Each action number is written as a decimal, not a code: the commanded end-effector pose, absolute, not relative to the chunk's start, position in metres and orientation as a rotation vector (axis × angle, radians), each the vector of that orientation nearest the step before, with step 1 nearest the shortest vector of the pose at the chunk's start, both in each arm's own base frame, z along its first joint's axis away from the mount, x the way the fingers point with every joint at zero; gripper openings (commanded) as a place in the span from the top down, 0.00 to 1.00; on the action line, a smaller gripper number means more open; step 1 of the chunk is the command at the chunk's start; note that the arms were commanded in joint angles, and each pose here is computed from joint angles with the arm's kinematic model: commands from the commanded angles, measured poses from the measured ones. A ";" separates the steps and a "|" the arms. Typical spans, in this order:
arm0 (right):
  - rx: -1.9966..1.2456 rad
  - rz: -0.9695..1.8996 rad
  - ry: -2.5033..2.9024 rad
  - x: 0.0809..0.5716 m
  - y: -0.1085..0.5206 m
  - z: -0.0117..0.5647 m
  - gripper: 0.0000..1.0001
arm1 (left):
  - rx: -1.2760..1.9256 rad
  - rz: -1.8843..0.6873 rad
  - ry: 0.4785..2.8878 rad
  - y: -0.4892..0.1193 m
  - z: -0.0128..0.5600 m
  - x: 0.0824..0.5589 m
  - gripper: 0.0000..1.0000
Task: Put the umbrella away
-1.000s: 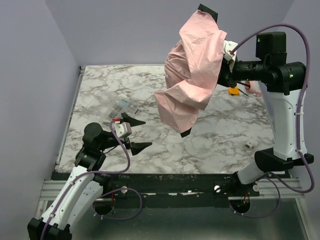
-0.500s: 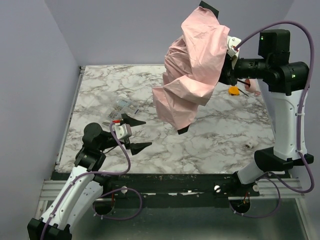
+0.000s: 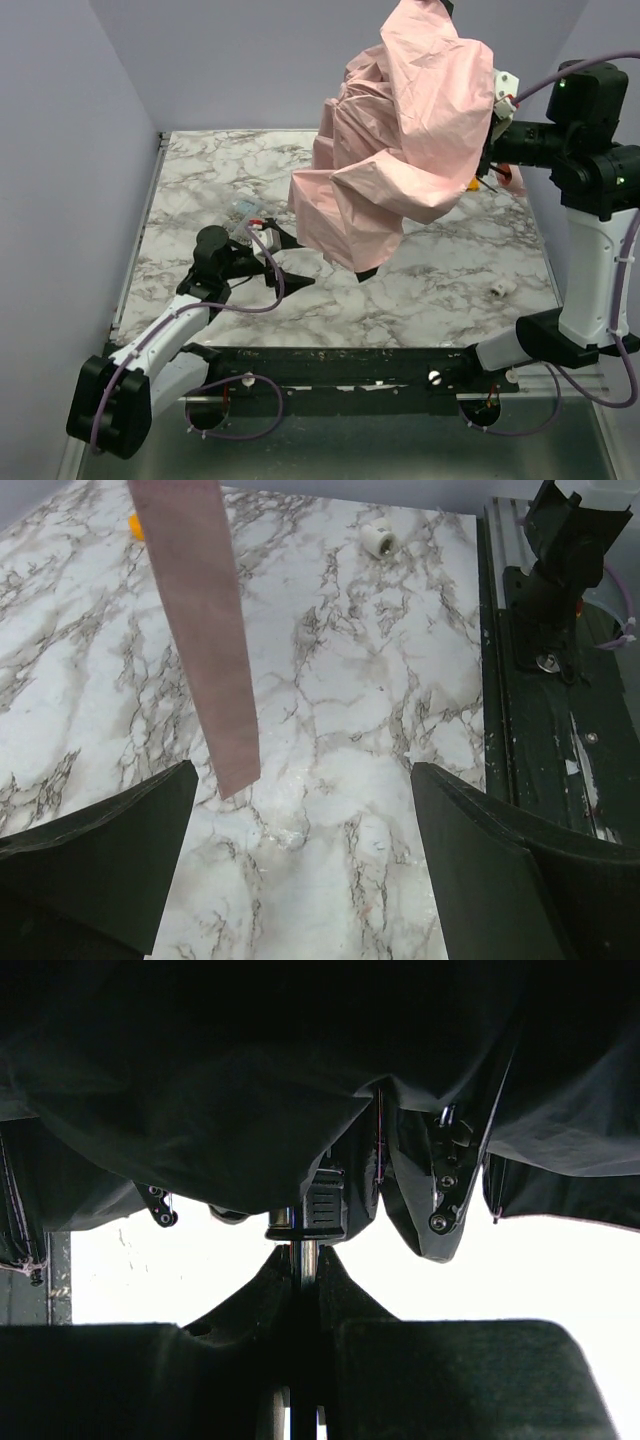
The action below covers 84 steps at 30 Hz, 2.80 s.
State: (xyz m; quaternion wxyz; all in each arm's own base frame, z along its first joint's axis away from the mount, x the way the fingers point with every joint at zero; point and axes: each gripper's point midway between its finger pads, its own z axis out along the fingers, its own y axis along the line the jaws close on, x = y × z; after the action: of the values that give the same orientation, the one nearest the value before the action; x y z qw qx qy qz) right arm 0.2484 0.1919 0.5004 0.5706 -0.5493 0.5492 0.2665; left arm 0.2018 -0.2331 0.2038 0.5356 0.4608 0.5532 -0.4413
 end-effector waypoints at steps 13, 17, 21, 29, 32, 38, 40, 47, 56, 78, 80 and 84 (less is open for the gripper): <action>-1.301 0.681 1.084 0.192 0.195 0.545 1.00 | 1.173 -1.164 1.193 -0.258 0.214 0.224 0.11; -1.299 0.678 1.090 0.191 0.194 0.543 1.00 | 1.204 -1.279 1.166 -0.267 0.215 0.209 0.12; -1.297 0.671 1.092 0.192 0.194 0.543 1.00 | 1.251 -1.454 1.173 -0.270 0.205 0.188 0.18; -1.296 0.667 1.093 0.190 0.193 0.543 1.00 | 1.316 -1.598 1.135 -0.278 0.202 0.174 0.53; -1.296 0.661 1.093 0.187 0.192 0.542 1.00 | 1.326 -1.560 1.103 -0.275 0.204 0.177 0.62; -1.301 0.677 1.088 0.183 0.192 0.542 1.00 | 1.337 -1.454 1.023 -0.270 0.212 0.188 1.00; -1.306 0.697 1.083 0.178 0.193 0.542 1.00 | 1.337 -1.399 0.976 -0.270 0.216 0.191 1.00; -1.349 0.886 1.104 0.157 0.200 0.521 1.00 | 1.281 -1.052 1.115 -0.271 0.215 0.247 1.00; -1.438 0.887 1.153 0.143 0.196 0.485 1.00 | 1.425 -0.897 1.218 -0.263 0.205 0.288 1.00; -1.307 1.022 1.133 0.172 0.217 0.516 1.00 | 1.460 -0.969 1.193 -0.246 0.182 0.209 1.00; -1.321 0.990 1.123 0.171 0.215 0.514 1.00 | 1.455 -0.952 1.188 -0.246 0.186 0.214 1.00; -1.373 0.987 1.081 0.151 0.211 0.515 1.00 | 1.418 -0.880 1.182 -0.237 0.192 0.234 1.00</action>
State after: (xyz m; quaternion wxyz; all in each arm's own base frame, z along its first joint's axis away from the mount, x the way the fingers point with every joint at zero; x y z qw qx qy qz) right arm 0.1896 0.2124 0.4948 0.5269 -0.5338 0.5241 0.4033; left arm 0.2179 -0.2409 0.1707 0.4808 0.5922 0.5189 -0.3858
